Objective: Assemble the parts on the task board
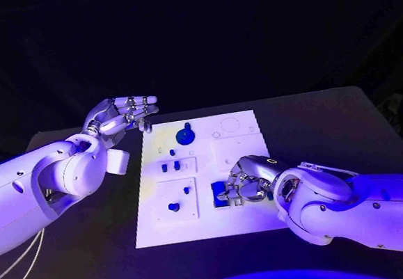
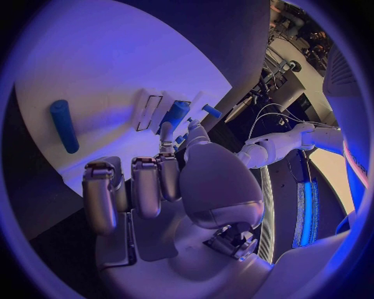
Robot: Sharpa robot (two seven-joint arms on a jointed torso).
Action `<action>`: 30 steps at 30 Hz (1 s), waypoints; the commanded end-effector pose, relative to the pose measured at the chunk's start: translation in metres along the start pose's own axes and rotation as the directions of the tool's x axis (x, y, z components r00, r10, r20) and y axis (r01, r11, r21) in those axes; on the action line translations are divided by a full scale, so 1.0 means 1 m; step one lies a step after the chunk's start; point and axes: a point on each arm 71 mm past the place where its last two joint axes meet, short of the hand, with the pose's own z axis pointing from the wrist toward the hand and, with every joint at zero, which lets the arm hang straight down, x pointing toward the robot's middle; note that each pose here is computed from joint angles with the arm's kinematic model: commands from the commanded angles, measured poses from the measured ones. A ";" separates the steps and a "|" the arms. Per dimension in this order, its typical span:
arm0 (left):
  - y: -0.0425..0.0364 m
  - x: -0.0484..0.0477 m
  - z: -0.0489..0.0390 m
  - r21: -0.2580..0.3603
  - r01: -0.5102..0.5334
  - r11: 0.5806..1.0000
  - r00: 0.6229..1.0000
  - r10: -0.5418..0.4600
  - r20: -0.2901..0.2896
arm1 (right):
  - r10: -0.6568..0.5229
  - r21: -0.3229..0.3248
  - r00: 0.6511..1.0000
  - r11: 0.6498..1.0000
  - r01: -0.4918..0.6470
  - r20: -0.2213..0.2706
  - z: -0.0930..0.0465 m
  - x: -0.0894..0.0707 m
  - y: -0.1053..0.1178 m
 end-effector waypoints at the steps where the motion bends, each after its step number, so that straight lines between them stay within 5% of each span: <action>1: -0.0008 0.0023 0.0003 0.005 0.007 1.000 1.000 -0.007 -0.018 | -0.024 -0.006 1.000 1.000 0.024 -0.009 0.002 0.001 0.000; 18: -0.0005 0.0017 0.0003 0.003 0.006 1.000 1.000 -0.006 -0.017 | -0.011 -0.008 1.000 1.000 0.012 0.015 -0.007 -0.004 -0.005; 30: 0.0000 0.0004 0.0000 0.001 0.005 1.000 1.000 -0.005 -0.014 | 0.000 0.040 0.994 0.999 -0.005 0.110 -0.033 -0.047 -0.052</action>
